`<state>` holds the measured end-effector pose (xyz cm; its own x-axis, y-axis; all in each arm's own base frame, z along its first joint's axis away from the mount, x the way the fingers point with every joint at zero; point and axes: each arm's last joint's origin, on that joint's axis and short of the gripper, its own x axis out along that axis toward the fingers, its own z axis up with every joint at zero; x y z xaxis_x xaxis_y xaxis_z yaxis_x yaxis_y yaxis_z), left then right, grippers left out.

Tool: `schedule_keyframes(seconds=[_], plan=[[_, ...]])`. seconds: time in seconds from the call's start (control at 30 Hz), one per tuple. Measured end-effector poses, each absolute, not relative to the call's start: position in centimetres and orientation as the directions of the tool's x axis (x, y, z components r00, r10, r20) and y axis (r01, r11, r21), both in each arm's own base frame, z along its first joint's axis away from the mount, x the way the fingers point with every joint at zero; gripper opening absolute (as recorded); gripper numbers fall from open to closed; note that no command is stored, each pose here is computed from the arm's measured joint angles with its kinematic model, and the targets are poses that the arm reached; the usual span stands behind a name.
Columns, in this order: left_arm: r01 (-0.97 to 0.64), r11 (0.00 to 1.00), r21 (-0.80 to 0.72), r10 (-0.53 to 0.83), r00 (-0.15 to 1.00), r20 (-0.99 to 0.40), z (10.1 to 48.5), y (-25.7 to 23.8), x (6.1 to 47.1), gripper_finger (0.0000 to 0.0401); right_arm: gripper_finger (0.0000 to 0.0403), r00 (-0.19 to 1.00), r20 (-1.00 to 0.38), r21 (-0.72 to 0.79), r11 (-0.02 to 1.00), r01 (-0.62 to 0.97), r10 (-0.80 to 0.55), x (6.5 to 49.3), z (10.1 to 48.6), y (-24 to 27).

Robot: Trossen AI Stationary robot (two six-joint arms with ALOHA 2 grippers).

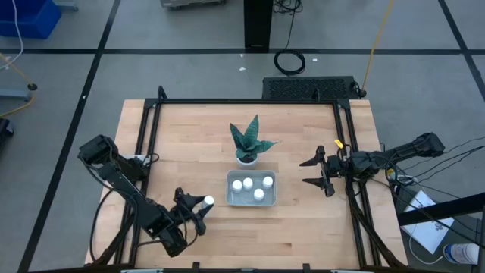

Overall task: Pick and place pill bottles into a basket
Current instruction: Put the white pill bottle into the gray bin

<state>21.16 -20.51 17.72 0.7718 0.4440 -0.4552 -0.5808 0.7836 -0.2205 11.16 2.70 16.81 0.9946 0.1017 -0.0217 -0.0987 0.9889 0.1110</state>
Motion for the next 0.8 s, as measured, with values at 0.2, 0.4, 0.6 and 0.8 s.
schedule_keyframes(seconds=[0.2, 0.4, 0.6, 0.8], plan=[[-0.649, 0.722, -0.24, 0.532, 0.743, -0.406, 13.4, -20.3, 22.1, 0.016, 0.0265, 0.995, -0.022, 0.111, 0.989, -0.098, 0.101, 11.2, 16.8, 2.7], [-0.66, 0.696, -0.284, 0.566, 0.747, -0.348, 10.4, -21.1, 22.5, 0.0161, 0.0265, 0.995, -0.022, 0.111, 0.989, -0.098, 0.101, 11.2, 16.8, 2.7], [-0.677, 0.704, -0.215, 0.61, 0.731, -0.305, 8.4, -20.7, 22.7, 0.018, 0.0265, 0.995, -0.022, 0.111, 0.989, -0.098, 0.101, 11.2, 16.8, 2.7], [-0.667, 0.716, -0.208, 0.61, 0.742, -0.278, 7.4, -21.1, 22.6, 0.0162, 0.0265, 0.995, -0.022, 0.111, 0.989, -0.099, 0.102, 11.2, 16.8, 2.7]])
